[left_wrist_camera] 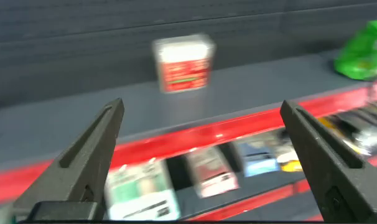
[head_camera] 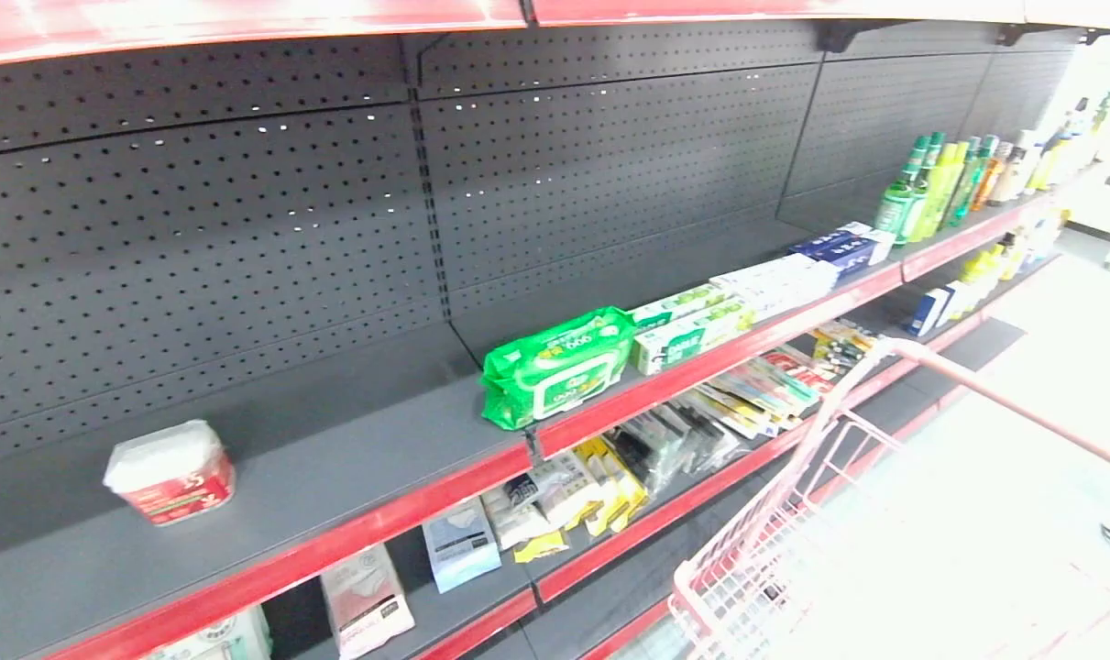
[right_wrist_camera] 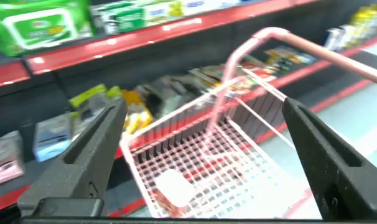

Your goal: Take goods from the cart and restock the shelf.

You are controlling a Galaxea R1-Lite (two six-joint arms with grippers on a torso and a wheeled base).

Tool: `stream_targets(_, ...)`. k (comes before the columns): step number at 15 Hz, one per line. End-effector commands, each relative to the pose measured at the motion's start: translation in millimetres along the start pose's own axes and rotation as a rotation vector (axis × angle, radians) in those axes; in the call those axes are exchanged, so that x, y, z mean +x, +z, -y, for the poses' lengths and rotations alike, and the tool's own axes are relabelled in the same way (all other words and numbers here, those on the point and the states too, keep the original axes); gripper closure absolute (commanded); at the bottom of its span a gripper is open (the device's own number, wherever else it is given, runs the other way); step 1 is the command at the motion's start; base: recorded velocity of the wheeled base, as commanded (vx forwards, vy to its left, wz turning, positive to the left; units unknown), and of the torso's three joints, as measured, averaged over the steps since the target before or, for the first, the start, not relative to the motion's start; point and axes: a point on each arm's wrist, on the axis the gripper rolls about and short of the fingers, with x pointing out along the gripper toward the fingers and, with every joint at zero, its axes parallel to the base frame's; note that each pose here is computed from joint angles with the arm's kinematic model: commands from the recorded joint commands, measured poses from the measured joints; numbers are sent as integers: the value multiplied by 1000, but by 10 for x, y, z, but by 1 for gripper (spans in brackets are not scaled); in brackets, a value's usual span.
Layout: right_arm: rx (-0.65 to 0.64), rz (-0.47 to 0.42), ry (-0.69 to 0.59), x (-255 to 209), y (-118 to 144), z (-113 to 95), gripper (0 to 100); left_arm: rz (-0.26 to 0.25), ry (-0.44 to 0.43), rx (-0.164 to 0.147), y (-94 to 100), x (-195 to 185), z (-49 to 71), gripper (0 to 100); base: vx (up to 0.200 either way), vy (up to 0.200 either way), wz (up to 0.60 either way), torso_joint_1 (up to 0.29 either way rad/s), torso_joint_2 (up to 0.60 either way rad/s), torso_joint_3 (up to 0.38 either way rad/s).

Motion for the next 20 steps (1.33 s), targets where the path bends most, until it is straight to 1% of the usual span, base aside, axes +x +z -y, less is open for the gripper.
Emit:
stream_targets(1, -1, 1, 0, 0, 2, 0, 0, -1, 1, 0, -1, 1, 0, 0, 0, 0, -600, 7, 2, -2)
stream_targets(4, -1, 0, 0, 0, 0, 0, 0, -1, 1, 0, -1, 1, 0, 0, 0, 0, -600, 1, -1, 4)
stream_targets(7, 1, 1, 0, 0, 2, 0, 0, -1, 1, 0, -1, 1, 0, 0, 0, 0, 0, 0, 0, 0)
stream_targets(9, -6, -37, 10, 28, 8, 0, 0, -1, 1, 0, -1, 1, 0, 0, 0, 0, 0, 0, 0, 0)
stream_targets(10, 4, -28, -8, 24, 10, -3, 0, -1, 1, 0, -1, 1, 0, 0, 0, 0, 0, 0, 0, 0)
stream_targets(11, 13, 36, 43, -10, 287, -4, 0, -1, 1, 0, -1, 1, 0, 0, 0, 0, 0, 0, 0, 0)
stream_targets(12, 131, 17, 95, 132, 970, -3, 0, -1, 1, 0, -1, 1, 0, 0, 0, 0, 0, 0, 0, 0)
stream_targets(13, 286, 19, 91, 325, 1451, -9, 0, -1, 1, 0, -1, 1, 0, 0, 0, 0, 0, 0, 0, 0)
stream_targets(14, 277, 14, 109, 403, 1579, -17, 0, -1, 0, 2, -1, 1, 0, 0, 0, 0, 0, 0, 0, 0)
stream_targets(15, 107, -69, 147, 662, 1651, -44, 0, -1, 0, 2, -1, 1, 0, 0, 0, 0, 0, 0, 0, 0)
stream_targets(16, -24, -205, 54, 968, 1533, -17, 0, -1, 1, 2, -1, 1, 0, 0, 0, 0, 0, 0, 0, 0)
stream_targets(17, 4, -370, 49, 1311, 1353, -13, 0, -1, 0, 2, -1, 1, 0, 0, 0, 0, 0, 0, 0, 0)
stream_targets(18, 26, -468, 62, 1499, 1215, -20, 0, -1, -2, 2, -1, 1, 1, 0, 0, 0, 0, 0, 0, 0)
stream_targets(19, 9, -638, 106, 1799, 967, -78, 0, -1, -3, 2, -1, 1, 1, 0, 0, 0, 0, 0, 0, 0)
stream_targets(20, -20, -767, 190, 1994, 743, -206, 0, -1, -2, 0, -1, 1, 1, 0, 0, 0, 0, 0, 0, 0)
